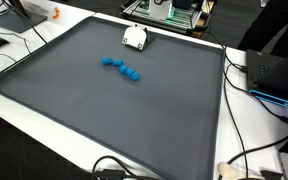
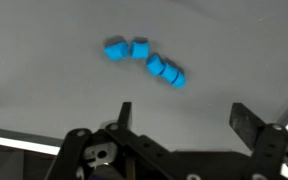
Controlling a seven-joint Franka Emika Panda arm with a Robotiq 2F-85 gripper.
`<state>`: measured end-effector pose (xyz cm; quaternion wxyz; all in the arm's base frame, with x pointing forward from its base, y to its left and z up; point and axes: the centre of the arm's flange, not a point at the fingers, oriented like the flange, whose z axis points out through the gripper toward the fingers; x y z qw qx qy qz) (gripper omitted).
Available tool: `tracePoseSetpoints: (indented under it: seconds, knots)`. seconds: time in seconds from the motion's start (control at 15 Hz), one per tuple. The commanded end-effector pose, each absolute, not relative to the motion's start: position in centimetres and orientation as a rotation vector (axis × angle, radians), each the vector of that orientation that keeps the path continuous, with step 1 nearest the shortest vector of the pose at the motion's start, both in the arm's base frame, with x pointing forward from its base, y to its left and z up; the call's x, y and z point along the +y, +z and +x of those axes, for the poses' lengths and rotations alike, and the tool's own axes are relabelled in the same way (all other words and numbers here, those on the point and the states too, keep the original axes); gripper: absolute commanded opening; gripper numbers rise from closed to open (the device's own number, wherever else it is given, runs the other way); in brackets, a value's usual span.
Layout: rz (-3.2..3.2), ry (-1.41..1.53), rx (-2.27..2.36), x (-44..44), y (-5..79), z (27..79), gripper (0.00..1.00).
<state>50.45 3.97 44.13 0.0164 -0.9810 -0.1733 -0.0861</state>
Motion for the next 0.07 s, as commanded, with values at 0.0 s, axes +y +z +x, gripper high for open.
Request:
tracePoseSetpoints:
  seconds: [0.0]
  knots:
    - [-3.049,-0.270,-0.549,4.06,44.01,50.52,1.00]
